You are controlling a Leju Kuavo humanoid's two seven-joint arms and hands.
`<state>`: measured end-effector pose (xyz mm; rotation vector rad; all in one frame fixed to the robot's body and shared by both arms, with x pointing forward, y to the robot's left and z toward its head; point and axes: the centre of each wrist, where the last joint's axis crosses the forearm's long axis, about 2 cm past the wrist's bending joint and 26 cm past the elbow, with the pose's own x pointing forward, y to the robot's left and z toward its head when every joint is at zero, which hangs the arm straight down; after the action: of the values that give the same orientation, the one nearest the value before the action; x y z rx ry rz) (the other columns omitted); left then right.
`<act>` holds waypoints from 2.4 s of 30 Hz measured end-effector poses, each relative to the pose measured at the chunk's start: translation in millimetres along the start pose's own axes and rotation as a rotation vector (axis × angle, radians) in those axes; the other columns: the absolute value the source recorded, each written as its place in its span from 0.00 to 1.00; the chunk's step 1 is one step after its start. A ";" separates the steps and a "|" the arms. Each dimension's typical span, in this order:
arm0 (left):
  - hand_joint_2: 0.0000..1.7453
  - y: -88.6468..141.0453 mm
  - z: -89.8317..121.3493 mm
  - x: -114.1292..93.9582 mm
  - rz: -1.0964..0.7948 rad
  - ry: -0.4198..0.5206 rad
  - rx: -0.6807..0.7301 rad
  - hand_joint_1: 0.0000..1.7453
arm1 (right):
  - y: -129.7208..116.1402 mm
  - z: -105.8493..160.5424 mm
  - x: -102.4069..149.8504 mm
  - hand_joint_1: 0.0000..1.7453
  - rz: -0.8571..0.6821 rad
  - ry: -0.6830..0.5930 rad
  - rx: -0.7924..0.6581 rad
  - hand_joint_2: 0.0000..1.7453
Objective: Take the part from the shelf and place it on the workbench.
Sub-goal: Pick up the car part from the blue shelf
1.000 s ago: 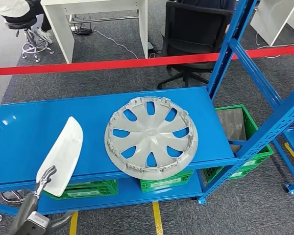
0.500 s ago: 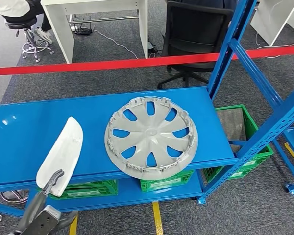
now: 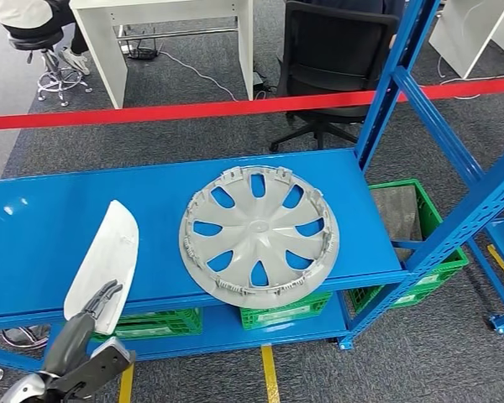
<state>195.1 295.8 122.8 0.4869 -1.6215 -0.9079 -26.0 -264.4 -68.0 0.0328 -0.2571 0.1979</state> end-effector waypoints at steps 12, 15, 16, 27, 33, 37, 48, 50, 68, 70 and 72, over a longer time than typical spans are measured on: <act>1.00 9.1 -13.1 -3.5 -0.079 0.022 0.029 0.00 | -0.5 -0.1 0.1 0.00 0.006 0.000 -0.013 0.00; 1.00 9.7 -14.9 -3.1 -0.085 0.027 0.032 0.00 | -0.6 -0.1 0.1 0.00 0.008 0.002 -0.019 0.00; 1.00 9.5 -15.2 -2.9 -0.087 0.029 0.031 0.00 | -0.5 0.0 0.1 0.00 0.009 0.002 -0.020 0.00; 1.00 3.7 -15.8 -3.4 -0.089 0.058 0.012 0.56 | 0.7 0.6 0.9 0.00 0.025 -0.002 -0.012 0.00; 1.00 0.9 -15.8 -4.9 -0.088 0.069 0.002 1.00 | 0.7 0.5 1.2 0.00 0.032 -0.006 -0.010 0.00; 1.00 -0.8 -15.9 -6.1 -0.097 0.075 -0.004 1.00 | 0.7 0.3 1.8 0.00 0.034 -0.009 -0.008 0.00; 1.00 5.2 -27.4 -3.3 -0.119 0.058 0.032 1.00 | 0.3 -0.3 3.8 0.00 0.031 -0.012 -0.001 0.00; 1.00 5.3 -29.1 -2.0 -0.119 0.051 0.045 1.00 | 0.2 -0.5 4.0 0.00 0.031 -0.015 -0.001 0.00; 1.00 4.5 -32.3 3.8 -0.127 -0.009 0.171 1.00 | -2.8 -2.4 6.7 0.00 0.057 -0.090 -0.021 0.00; 1.00 4.9 -32.4 5.5 -0.141 -0.028 0.197 1.00 | -3.2 -2.7 6.9 0.00 0.060 -0.094 -0.022 0.00; 1.00 5.9 -32.8 8.2 -0.156 -0.051 0.226 1.00 | -3.6 -2.9 7.0 0.00 0.062 -0.095 -0.024 0.00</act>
<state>225.2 283.6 134.0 0.7612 -1.7609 -0.8610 -17.9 -266.4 -69.0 0.0101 -0.3555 0.2557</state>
